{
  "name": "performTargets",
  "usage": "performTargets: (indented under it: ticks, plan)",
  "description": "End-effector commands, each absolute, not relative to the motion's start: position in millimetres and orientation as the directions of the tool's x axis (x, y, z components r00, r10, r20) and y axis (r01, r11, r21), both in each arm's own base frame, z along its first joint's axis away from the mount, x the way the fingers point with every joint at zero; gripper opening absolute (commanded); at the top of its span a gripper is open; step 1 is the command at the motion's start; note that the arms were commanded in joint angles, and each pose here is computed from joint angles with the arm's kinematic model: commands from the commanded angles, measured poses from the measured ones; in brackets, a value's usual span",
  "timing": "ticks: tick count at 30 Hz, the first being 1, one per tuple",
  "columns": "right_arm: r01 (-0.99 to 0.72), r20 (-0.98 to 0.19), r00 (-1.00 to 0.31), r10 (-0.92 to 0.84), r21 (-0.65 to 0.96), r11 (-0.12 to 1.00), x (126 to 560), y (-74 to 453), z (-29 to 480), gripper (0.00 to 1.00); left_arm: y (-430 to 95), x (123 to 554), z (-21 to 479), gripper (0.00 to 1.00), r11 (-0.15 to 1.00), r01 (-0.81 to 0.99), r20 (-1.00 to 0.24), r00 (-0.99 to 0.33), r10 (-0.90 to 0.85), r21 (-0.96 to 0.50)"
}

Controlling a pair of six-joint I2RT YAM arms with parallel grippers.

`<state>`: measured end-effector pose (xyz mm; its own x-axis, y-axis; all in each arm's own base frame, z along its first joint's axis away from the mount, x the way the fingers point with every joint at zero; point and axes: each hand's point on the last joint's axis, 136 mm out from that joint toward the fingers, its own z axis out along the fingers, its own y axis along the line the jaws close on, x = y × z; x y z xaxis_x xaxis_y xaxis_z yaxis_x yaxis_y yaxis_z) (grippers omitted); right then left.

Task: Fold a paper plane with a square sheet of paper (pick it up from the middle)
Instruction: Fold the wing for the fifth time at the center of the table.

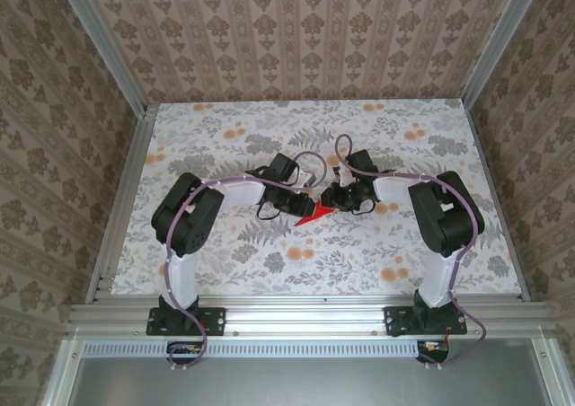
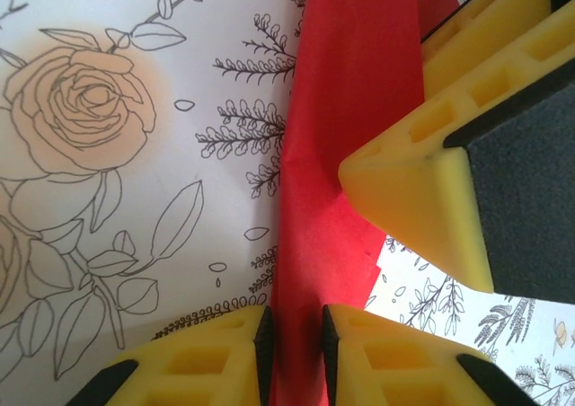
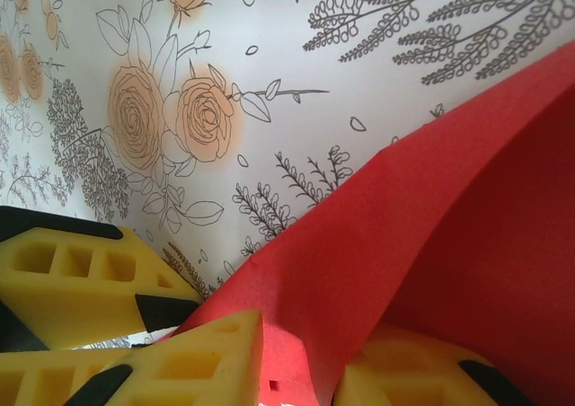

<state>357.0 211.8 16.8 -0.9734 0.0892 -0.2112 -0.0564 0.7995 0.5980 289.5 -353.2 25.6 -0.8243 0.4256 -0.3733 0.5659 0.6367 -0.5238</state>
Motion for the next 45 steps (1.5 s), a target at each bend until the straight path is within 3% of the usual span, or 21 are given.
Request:
performTargets:
  ticks: [1, 17, 31, 45]
  plan:
    - [0.034, -0.156, -0.979, 0.133, 0.516, 0.856, 347, 189, -8, 0.26, -352, 273, 4, 0.22, 0.637, 0.590, -0.318, -0.806, 0.499, -0.496]
    - [0.127, -0.135, -0.957, 0.257, 0.601, 0.789, 351, 195, 35, 0.30, -349, 271, -7, 0.21, 0.669, 0.619, -0.298, -0.785, 0.543, -0.412]
    - [0.221, -0.050, -0.956, 0.290, 0.527, 0.820, 342, 187, 16, 0.27, -353, 269, -6, 0.22, 0.661, 0.628, -0.302, -0.778, 0.551, -0.410]
    - [0.184, -0.084, -0.959, 0.270, 0.540, 0.821, 347, 189, 11, 0.29, -363, 265, 9, 0.22, 0.622, 0.633, -0.319, -0.772, 0.549, -0.462]
